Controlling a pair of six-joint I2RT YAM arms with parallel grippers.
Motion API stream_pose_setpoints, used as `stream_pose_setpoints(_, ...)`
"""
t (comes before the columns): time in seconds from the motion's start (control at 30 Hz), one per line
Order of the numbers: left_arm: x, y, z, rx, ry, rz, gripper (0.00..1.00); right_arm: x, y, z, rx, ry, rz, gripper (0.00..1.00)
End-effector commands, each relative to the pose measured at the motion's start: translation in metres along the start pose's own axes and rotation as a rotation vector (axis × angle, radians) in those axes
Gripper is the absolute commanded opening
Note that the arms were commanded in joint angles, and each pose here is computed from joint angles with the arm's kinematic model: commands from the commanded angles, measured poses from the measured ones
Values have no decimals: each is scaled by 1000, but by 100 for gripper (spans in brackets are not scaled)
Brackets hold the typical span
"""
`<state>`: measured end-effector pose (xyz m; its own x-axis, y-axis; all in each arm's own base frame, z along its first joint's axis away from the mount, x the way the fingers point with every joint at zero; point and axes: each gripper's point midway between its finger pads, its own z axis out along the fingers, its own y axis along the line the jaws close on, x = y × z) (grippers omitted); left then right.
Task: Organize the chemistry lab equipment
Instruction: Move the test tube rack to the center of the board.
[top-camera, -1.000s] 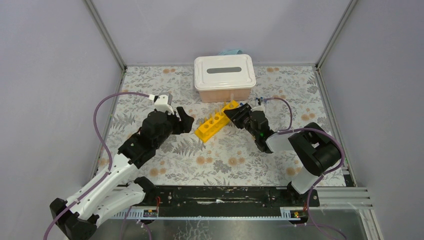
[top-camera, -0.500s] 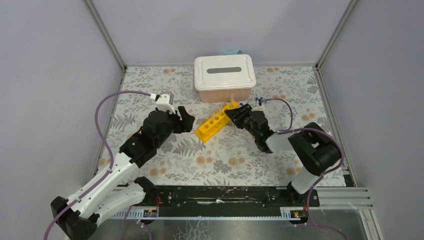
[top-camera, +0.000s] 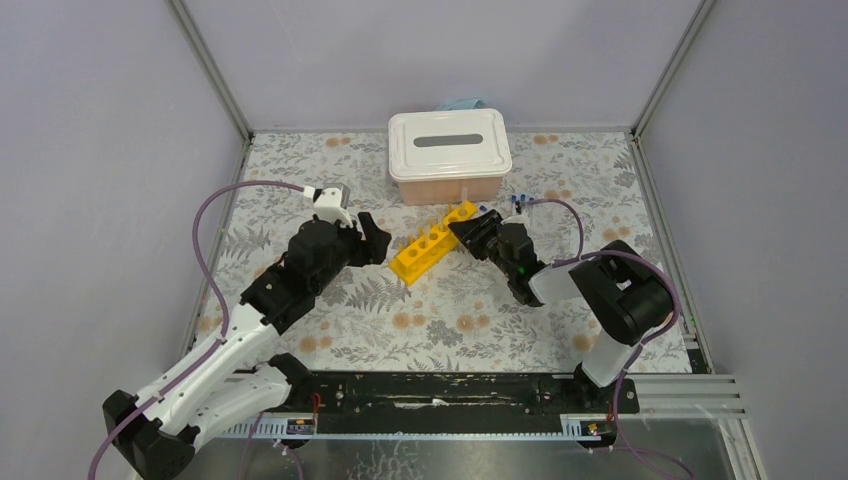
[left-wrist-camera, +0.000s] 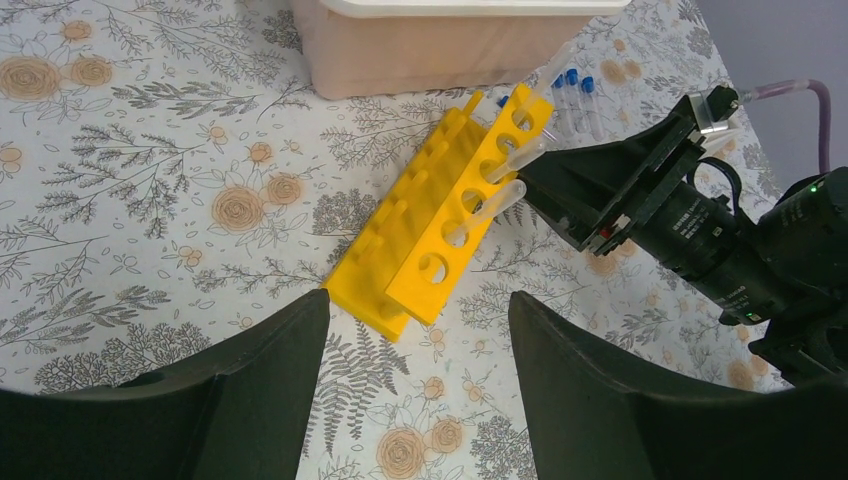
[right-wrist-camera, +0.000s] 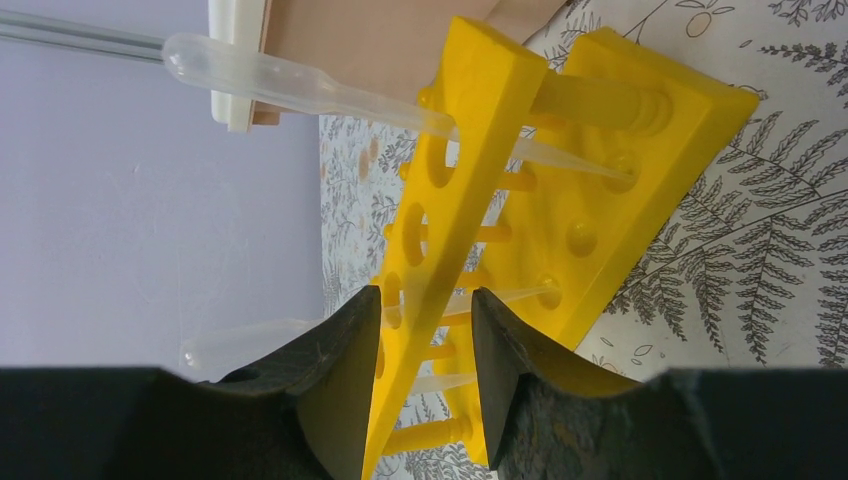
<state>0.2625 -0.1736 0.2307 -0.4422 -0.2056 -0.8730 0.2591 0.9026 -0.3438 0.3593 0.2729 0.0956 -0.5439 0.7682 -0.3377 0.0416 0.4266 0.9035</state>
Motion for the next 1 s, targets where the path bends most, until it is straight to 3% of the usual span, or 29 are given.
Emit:
stream_pose_setpoints(0.0,-14,-10,3,39,-59,10,74,-8,21,10,-66,-43,22,46)
stream_pose_setpoints(0.37,-12,-10,7,44,-57,32,74,-9,26,26,-85,-51,48,43)
stream_pose_setpoints(0.97,-5,-8,13,40,-46,42,75,-8,13,24,-79,-60,108,27)
